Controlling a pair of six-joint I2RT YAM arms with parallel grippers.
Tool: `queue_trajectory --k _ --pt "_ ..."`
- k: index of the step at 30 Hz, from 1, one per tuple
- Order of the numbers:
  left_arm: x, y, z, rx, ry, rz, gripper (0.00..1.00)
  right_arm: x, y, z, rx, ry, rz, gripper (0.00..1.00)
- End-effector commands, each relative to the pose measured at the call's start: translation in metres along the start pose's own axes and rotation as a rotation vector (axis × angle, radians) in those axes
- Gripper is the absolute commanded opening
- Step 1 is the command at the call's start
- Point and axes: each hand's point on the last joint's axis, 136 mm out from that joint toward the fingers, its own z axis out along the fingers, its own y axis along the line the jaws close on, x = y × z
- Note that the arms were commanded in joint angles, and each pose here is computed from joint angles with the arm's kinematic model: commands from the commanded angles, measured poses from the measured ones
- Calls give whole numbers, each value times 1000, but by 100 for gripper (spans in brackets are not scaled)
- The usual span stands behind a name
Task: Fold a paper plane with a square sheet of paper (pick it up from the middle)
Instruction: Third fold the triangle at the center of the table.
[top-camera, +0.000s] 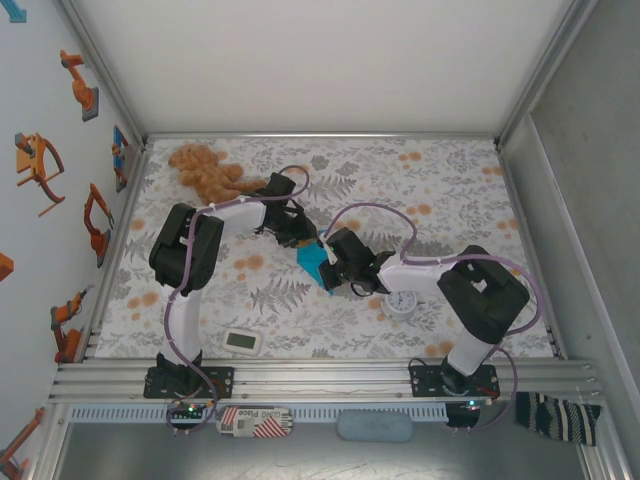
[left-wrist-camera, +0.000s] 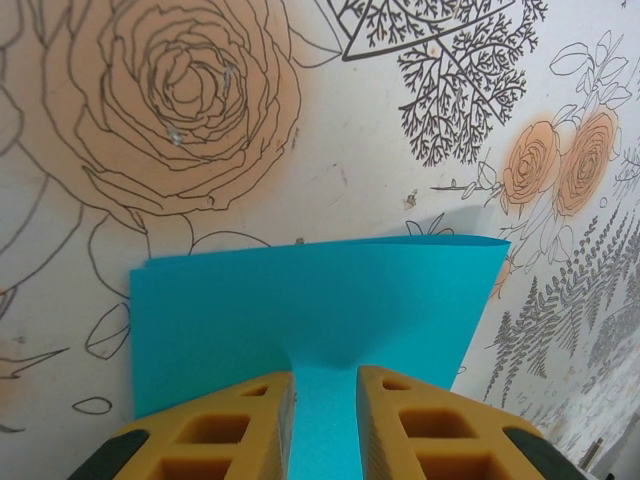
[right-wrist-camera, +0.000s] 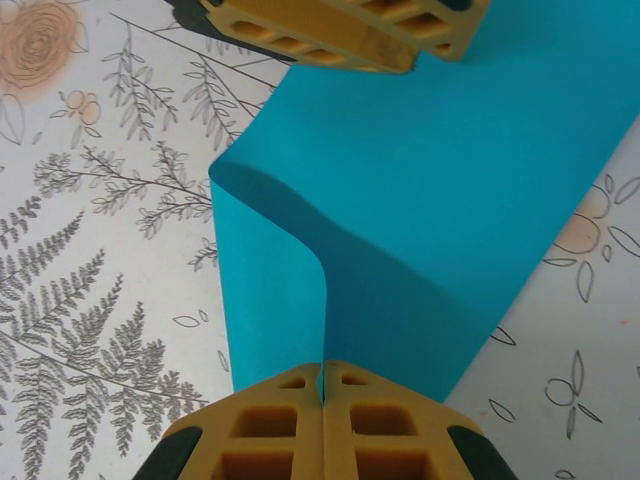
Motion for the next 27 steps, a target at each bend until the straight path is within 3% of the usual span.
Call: queue_trajectory --k 1,19,27 --pt "17 25 16 -76 72 -24 25 -8 -8 3 44 -12 34 0" --pt "14 18 13 -55 64 -23 24 3 -14 10 64 18 53 0" --pt "1 -6 -9 6 16 -3 24 10 -15 13 69 42 59 0"
